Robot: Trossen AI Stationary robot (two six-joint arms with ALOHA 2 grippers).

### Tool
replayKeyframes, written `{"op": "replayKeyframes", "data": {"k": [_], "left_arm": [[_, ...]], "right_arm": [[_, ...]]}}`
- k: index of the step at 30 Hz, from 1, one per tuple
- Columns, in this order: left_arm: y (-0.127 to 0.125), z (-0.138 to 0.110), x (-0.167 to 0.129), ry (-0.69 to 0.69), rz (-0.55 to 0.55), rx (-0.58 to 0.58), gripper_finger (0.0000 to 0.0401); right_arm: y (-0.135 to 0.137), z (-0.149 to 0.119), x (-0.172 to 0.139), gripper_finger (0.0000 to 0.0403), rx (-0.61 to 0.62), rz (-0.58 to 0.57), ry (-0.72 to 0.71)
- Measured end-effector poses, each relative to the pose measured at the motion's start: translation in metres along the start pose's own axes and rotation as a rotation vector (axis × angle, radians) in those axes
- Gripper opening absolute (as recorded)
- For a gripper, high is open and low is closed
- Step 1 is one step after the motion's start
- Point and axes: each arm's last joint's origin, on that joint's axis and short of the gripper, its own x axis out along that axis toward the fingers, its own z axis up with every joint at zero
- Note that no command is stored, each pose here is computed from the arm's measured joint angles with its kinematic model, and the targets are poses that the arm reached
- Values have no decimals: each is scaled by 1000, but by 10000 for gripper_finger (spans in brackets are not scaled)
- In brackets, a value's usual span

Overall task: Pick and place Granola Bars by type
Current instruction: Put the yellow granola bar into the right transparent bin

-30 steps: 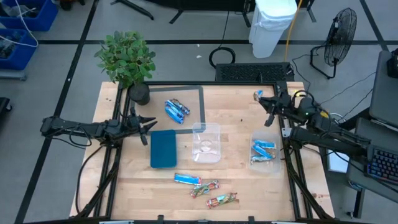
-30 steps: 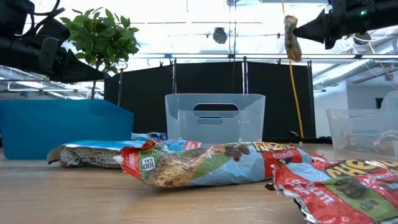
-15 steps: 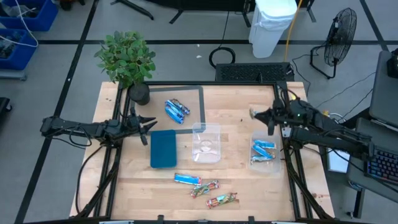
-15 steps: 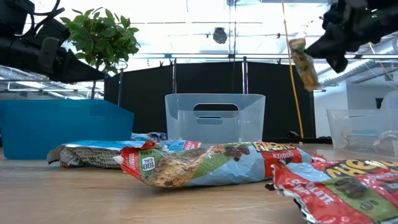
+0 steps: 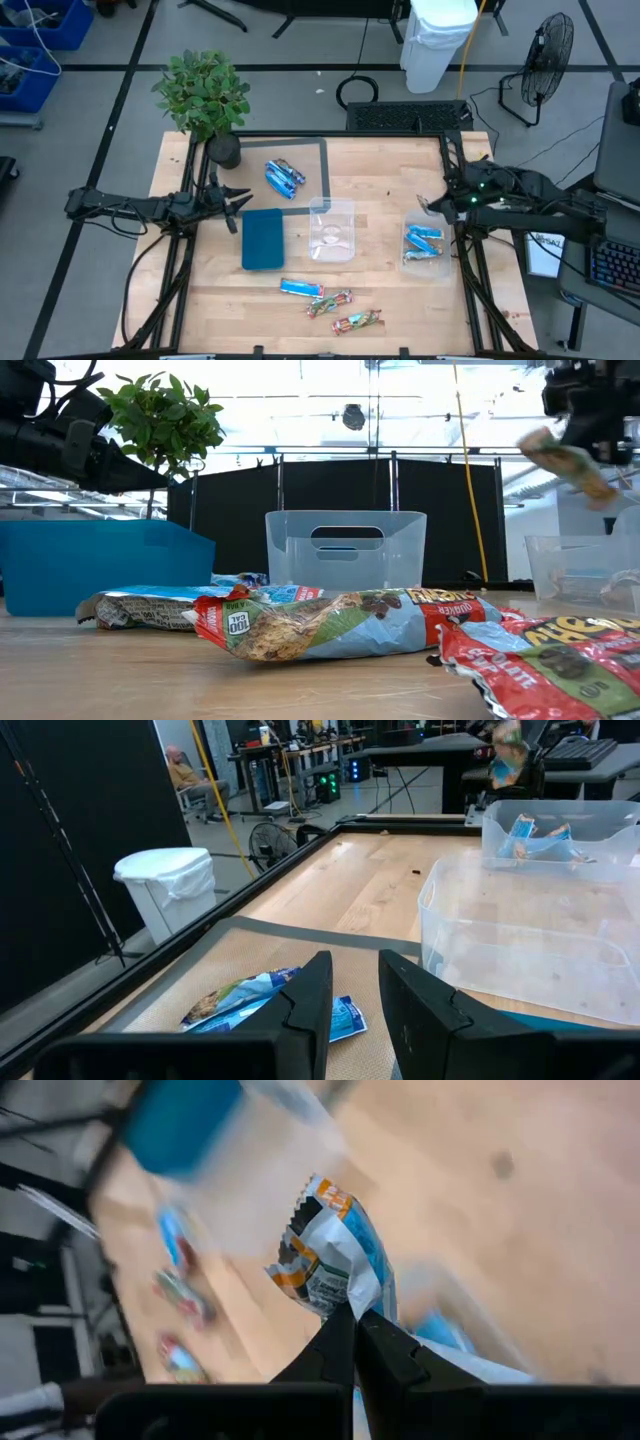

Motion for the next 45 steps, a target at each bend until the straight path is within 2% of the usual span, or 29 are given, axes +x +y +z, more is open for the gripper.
{"op": "replayKeyframes", "data": {"k": [4, 6, 10, 16, 26, 45], "left_arm": [[0, 0, 0, 0, 0, 0, 93], [0, 0, 0, 0, 0, 0, 93], [0, 0, 0, 0, 0, 0, 93], [0, 0, 0, 0, 0, 0, 93], [0, 0, 0, 0, 0, 0, 93], [0, 0, 0, 0, 0, 0, 93]], "right_arm": [[-3, -4, 5, 0, 95, -98, 119], [-3, -4, 10, 0, 138, -101, 162], [2, -3, 23, 0, 161, -74, 241], [9, -3, 38, 0, 155, -107, 351], [26, -1, 55, 0, 127, -62, 378], [46, -20, 71, 0, 177, -90, 527]]}}
